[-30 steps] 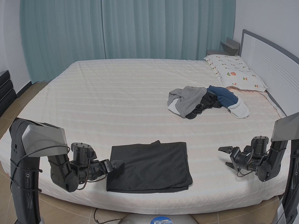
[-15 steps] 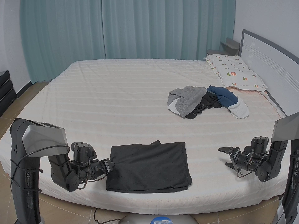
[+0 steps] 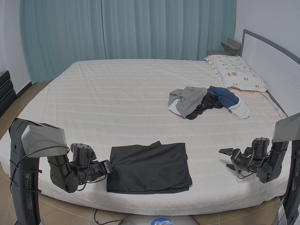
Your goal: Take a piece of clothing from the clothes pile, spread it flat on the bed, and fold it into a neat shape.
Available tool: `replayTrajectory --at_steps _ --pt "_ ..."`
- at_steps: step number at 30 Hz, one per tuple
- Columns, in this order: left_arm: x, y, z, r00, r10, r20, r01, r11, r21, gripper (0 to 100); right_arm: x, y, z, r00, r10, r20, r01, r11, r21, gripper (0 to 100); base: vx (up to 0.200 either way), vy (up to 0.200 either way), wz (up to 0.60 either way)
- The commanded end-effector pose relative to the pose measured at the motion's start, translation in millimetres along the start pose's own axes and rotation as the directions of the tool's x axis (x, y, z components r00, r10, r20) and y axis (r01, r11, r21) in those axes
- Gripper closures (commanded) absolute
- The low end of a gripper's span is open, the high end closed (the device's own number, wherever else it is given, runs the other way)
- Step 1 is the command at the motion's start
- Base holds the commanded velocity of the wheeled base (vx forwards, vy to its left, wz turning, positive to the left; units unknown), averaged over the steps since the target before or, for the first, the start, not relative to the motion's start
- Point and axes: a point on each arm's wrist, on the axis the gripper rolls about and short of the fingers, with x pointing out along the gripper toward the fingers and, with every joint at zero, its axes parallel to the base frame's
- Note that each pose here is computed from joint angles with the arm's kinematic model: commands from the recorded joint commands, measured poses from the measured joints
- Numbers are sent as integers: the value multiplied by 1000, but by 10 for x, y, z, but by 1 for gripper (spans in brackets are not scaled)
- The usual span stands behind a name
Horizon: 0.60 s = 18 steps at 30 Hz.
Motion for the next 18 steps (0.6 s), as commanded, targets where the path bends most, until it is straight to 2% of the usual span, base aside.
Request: replayTrajectory --at_steps 1,8,13,18 --pt "-7 -7 3 1000 0 2 0 1000 -1 100 6 -13 -8 1000 -3 -3 3 1000 -3 0 0 0 0" --pt "-48 9 -38 1000 4 -8 -4 1000 -6 100 4 -15 -11 1000 -4 -4 4 1000 -5 0 0 0 0" --pt "-66 -4 -34 1000 -14 18 14 1000 -2 100 5 -13 -16 1000 -5 -6 5 1000 -5 0 0 200 0" --pt "-59 -11 -39 1000 -16 17 16 1000 -2 100 2 -17 -14 1000 -6 -5 5 1000 -4 0 0 0 0"
